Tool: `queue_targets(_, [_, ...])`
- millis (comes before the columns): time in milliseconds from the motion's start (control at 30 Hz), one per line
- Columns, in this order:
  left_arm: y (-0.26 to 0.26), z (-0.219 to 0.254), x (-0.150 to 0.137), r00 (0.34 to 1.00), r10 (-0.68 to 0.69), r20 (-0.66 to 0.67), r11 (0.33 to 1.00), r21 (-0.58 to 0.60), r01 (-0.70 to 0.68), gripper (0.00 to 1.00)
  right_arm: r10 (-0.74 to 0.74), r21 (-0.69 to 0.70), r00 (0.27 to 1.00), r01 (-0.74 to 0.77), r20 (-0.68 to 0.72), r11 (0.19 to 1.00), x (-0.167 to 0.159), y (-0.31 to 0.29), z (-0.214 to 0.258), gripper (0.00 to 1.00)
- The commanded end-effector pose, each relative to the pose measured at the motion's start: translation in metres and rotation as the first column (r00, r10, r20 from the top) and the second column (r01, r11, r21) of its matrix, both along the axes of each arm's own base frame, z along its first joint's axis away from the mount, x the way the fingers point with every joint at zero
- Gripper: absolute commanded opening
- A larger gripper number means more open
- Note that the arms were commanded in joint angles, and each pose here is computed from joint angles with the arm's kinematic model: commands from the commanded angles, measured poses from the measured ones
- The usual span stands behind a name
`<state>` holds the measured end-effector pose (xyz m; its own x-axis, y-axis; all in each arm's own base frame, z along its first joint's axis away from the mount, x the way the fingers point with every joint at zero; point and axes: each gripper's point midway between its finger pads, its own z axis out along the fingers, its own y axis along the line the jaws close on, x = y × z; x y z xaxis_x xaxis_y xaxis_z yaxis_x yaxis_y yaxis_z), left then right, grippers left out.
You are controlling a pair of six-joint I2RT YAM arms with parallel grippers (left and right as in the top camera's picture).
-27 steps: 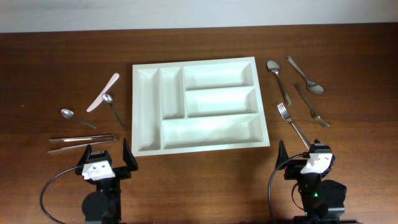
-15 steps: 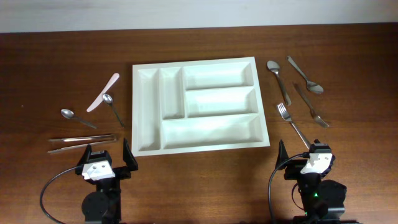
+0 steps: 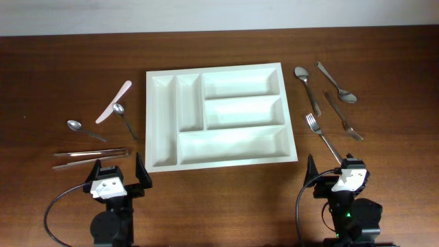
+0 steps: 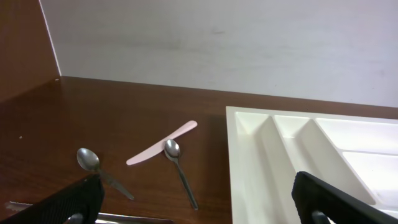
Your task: Pack container
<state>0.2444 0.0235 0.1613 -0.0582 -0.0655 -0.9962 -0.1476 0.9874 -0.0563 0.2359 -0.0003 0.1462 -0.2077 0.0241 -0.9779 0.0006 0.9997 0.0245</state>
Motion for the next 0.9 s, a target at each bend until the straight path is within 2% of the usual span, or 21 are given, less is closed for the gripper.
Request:
queue_targets(0, [-0.003,-0.001,0.000,1.000,-0.015,0.002,1.000,0.015,0.015,0.99,0.007,-0.007,1.000,-0.007,0.006,1.000,0.000,0.002,-0.001,0.99])
queue_targets(400, [-0.003,-0.001,0.000,1.000,-0.015,0.002,1.000,0.015,0.015,0.99,0.005,-0.008,1.000,-0.005,0.006,1.000,0.000,0.001,-0.001,0.99])
queue_targets(500, [-0.003,-0.001,0.000,1.000,-0.015,0.002,1.000,0.015,0.015,0.99,-0.063,-0.016,0.997,0.064,0.051,0.998,0.002,-0.011,0.010,0.99])
queue_targets(633, [-0.003,-0.001,0.000,1.000,-0.015,0.002,1.000,0.015,0.015,0.99,-0.185,0.142,0.979,0.171,0.089,0.975,0.001,-0.026,0.021,0.99])
queue_targets(867, [-0.003,-0.001,0.000,1.000,-0.015,0.002,1.000,0.015,0.015,0.99,-0.205,0.220,0.977,0.188,0.058,0.957,-0.008,-0.027,0.044,0.99])
